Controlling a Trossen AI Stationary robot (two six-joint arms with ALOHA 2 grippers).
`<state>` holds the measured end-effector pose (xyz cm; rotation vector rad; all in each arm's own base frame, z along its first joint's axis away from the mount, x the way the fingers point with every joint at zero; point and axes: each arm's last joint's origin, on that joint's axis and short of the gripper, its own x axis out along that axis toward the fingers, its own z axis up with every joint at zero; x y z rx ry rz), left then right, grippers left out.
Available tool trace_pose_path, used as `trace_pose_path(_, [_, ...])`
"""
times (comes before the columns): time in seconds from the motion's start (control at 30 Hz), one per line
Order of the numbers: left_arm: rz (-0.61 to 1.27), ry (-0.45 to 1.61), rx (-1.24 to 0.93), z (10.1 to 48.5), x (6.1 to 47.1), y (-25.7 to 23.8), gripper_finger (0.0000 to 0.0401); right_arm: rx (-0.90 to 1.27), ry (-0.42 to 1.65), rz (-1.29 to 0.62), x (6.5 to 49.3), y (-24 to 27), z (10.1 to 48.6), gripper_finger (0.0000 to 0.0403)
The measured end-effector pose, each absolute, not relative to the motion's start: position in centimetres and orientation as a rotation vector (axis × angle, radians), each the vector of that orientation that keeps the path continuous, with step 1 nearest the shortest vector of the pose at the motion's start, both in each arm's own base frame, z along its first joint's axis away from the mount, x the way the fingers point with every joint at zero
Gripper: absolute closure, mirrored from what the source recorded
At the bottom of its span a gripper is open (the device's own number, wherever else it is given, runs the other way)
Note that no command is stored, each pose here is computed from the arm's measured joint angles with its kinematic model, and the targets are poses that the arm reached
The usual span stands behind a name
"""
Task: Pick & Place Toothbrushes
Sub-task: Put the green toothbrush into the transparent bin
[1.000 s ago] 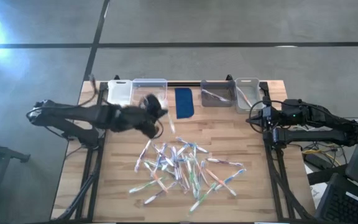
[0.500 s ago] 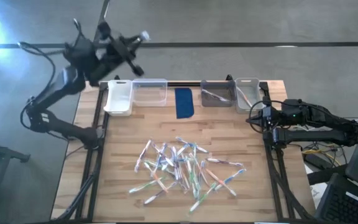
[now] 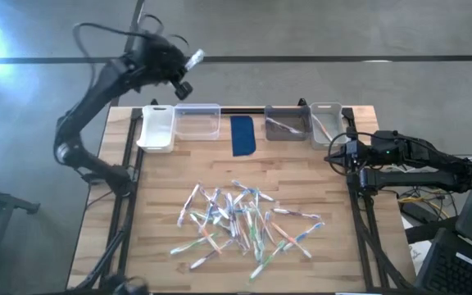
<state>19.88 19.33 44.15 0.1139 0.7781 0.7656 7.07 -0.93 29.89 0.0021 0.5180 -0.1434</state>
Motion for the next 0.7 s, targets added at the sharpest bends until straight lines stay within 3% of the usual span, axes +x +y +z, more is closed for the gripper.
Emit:
trace_pose_path(0.33, [0.659, 1.093, 0.015, 37.8, 23.5, 22.7, 0.0378, 0.002, 0.518, -0.144, 7.1, -0.9, 29.9, 0.0394])
trace_pose_path(0.7, [0.672, 1.202, -0.129, 34.6, 24.8, 23.9, 0.0378, 0.002, 0.518, -0.144, 7.1, -0.9, 29.9, 0.0394])
